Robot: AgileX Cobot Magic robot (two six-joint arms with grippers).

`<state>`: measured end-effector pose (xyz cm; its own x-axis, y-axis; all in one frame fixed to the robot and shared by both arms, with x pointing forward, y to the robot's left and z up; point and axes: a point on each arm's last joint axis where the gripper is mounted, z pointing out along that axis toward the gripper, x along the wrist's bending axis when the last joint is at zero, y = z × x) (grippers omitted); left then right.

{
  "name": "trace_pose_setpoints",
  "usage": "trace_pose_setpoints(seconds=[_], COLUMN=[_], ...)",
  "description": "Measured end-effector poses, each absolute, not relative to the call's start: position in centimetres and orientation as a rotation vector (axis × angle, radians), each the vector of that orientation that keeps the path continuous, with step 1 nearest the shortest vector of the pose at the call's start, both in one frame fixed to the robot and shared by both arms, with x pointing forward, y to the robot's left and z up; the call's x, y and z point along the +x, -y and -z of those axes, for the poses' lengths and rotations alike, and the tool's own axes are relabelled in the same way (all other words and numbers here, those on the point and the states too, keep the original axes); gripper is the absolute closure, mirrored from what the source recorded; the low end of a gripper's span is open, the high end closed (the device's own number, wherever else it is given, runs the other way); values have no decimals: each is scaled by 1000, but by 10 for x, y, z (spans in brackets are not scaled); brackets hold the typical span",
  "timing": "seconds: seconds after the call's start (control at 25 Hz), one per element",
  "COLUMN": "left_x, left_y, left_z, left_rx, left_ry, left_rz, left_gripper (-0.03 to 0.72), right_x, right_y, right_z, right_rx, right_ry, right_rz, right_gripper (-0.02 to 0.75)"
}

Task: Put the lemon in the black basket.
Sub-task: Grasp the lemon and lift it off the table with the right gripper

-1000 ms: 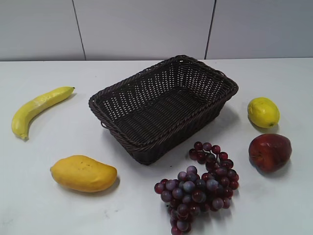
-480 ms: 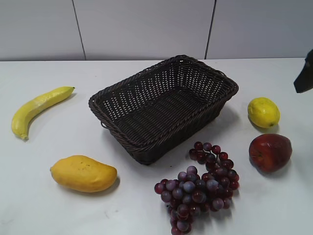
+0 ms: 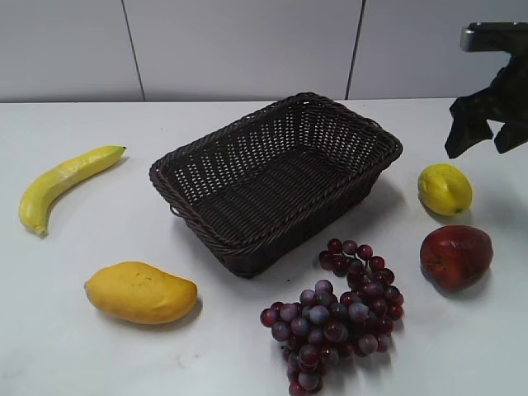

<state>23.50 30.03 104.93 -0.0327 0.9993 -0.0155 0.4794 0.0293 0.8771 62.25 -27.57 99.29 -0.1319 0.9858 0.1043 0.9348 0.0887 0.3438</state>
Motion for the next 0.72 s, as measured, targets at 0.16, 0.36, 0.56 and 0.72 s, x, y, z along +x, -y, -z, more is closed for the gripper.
trace_pose_setpoints(seconds=[0.16, 0.36, 0.56, 0.72], left_x=[235, 235, 235, 235], left_y=[-300, -300, -300, -300], left_z=[-1049, -1049, -1049, -1049], left_rx=[1535, 1535, 1535, 1535], left_ry=[-1601, -1601, -1601, -1601], left_rz=[-933, -933, -933, -933], left_gripper=[216, 216, 216, 216], right_x=[638, 653, 656, 656], right_y=[275, 275, 273, 273], right_z=[-963, -940, -920, -918], right_rx=[1981, 1996, 2020, 2019], right_ry=[-2245, -2256, -2303, -2322], right_rz=[-441, -422, -399, -388], right_gripper=[145, 145, 145, 182])
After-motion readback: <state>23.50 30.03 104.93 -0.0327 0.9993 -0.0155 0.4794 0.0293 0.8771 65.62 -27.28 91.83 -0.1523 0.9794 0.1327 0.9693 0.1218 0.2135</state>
